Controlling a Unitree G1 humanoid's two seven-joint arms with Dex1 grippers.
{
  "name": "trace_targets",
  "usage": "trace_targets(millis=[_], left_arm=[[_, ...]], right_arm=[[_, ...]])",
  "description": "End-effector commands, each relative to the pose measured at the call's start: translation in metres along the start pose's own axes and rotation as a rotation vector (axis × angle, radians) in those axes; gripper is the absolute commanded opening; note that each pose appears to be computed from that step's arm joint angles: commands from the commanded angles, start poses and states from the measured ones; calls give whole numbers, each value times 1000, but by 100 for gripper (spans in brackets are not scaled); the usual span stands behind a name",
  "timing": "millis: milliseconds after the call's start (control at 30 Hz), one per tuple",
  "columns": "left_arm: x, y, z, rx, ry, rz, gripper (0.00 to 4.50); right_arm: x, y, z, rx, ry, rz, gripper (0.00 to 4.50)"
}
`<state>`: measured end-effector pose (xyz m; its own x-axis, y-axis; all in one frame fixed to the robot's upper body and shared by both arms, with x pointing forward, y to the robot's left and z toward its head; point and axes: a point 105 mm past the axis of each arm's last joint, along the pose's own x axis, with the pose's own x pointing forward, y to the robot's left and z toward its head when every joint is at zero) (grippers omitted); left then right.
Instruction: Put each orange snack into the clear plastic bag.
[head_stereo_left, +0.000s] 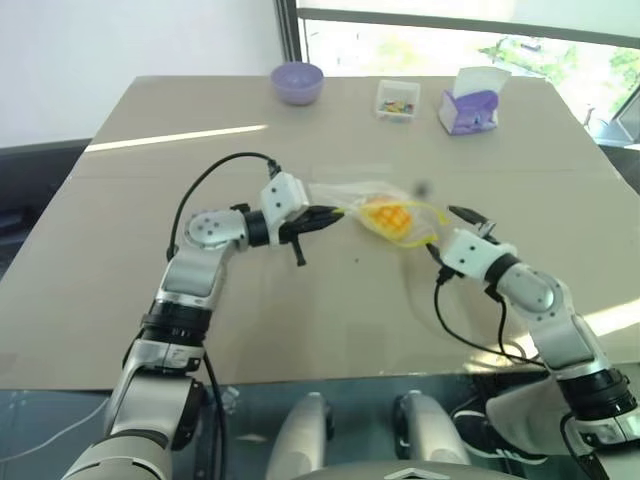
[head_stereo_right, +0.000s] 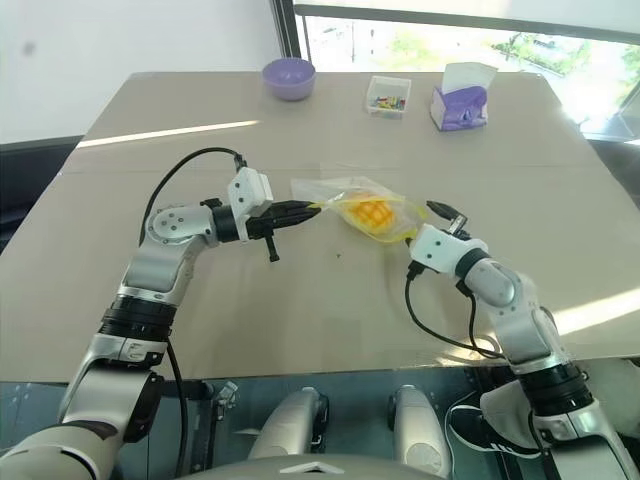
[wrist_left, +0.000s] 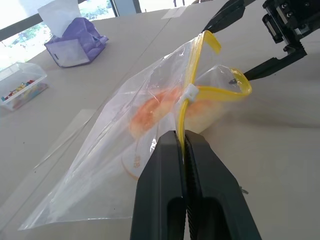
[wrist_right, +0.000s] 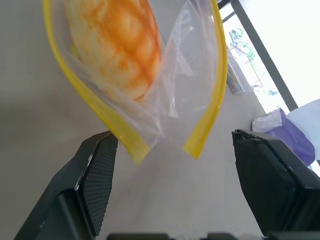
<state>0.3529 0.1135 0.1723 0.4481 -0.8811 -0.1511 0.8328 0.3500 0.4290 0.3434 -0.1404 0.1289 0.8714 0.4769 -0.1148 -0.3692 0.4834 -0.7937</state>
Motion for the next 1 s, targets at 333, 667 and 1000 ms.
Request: trace_targets(millis=[333, 667, 1000], left_arm=[[-4, -2, 10, 42, -26, 5, 0], [-6, -5, 9, 46, -24, 0, 0], [-11, -9, 2, 56, 1, -6, 0]], right_arm=[[2, -11, 20, -33, -108, -4, 388], [3, -7, 21, -11, -130, 32, 333], [2, -8, 21, -20, -135, 42, 5]])
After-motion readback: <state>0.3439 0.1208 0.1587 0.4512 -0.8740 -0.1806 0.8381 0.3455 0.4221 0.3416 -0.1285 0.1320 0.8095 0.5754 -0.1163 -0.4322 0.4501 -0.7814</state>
